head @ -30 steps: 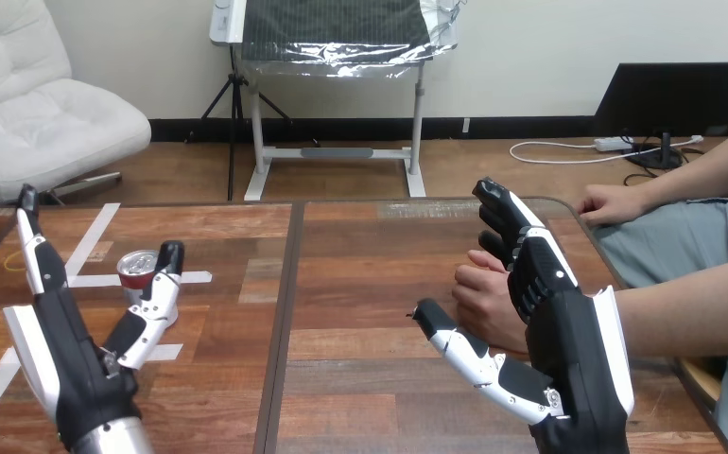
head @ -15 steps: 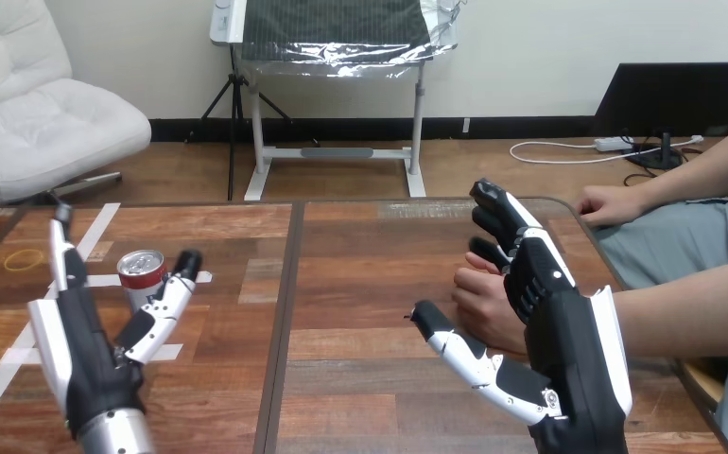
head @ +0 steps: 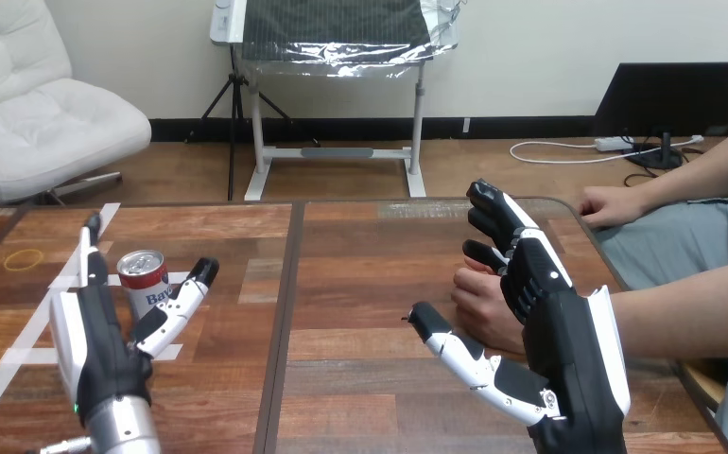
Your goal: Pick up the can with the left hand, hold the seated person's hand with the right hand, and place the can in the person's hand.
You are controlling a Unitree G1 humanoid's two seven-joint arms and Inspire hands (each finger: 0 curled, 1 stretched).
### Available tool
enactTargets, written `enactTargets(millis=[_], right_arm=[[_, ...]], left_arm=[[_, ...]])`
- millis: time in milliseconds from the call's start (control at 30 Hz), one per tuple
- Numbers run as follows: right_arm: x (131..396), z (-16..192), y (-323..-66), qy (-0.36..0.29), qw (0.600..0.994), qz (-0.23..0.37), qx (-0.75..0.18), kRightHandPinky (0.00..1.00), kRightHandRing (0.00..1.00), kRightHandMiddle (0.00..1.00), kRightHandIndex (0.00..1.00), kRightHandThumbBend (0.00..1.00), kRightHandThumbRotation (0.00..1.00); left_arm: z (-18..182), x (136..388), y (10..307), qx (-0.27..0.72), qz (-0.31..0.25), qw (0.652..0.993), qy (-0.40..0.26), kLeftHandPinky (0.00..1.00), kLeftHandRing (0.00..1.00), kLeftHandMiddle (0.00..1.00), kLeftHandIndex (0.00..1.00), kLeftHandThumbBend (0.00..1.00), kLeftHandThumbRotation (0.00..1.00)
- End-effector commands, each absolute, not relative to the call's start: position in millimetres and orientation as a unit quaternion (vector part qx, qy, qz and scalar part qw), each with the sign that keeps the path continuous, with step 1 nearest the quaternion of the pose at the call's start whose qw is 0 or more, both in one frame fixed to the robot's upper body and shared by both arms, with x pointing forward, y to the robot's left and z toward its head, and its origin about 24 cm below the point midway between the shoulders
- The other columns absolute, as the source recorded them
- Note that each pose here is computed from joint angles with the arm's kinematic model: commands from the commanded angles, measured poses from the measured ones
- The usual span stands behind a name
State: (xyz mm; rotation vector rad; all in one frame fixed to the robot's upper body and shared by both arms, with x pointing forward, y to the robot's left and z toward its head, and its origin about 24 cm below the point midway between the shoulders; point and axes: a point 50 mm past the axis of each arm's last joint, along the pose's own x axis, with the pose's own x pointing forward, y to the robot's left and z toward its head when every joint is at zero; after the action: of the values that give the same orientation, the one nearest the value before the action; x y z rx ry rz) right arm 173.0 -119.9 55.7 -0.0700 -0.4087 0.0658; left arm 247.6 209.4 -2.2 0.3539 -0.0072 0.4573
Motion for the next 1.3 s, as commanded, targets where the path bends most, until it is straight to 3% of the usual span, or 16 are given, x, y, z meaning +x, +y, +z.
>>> enactTargets(millis=[0,1267], right_arm=[[180.0,66.8,-118.0,-0.230,0.973,0.021,-0.020,0.83,0.90,0.91,0.87,0.61,0.00],[181.5,67.3,-120.5,-0.224,0.974,0.028,-0.025,0.82,0.90,0.90,0.86,0.61,0.04]], left_arm=[[17.2,274.5,211.1,0.194,0.218,0.956,-0.039,0.87,0.92,0.94,0.94,0.86,0.37],[9.7,308.1,222.3,0.265,0.224,0.938,0.024,0.82,0.91,0.95,0.96,0.88,0.41]])
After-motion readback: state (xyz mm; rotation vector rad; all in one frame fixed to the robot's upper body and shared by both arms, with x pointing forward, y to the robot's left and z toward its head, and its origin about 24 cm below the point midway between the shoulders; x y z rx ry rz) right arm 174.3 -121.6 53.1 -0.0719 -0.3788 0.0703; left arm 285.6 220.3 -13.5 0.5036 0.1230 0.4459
